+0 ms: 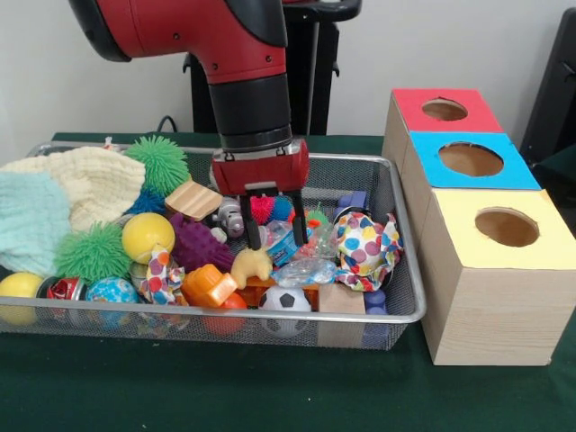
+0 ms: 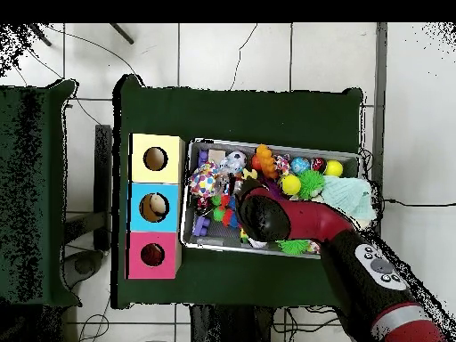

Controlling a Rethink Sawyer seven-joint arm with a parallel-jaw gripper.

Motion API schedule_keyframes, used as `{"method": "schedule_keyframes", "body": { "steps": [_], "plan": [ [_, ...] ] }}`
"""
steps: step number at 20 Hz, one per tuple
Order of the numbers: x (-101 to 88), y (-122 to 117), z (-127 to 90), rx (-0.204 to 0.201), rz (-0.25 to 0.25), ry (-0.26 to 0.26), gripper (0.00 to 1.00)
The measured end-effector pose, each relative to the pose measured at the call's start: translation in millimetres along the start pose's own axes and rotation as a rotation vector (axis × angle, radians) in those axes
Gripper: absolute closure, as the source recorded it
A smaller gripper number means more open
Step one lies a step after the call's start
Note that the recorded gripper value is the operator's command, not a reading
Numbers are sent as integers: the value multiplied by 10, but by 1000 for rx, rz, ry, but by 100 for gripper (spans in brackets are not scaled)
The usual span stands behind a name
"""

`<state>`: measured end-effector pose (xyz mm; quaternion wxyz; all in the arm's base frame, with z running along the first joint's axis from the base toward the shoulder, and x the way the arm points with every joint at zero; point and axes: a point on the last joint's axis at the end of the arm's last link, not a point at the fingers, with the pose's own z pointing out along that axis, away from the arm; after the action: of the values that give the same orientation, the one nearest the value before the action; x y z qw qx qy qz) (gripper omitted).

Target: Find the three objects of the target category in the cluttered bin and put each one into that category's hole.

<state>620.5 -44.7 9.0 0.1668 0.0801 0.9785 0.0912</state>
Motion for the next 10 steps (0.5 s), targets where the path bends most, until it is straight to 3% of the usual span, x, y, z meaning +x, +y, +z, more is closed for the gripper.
{"method": "schedule_keyframes", "body": {
  "steps": [10],
  "plan": [
    [-31, 41, 203, 20, -18, -7, 0]
  ]
}}
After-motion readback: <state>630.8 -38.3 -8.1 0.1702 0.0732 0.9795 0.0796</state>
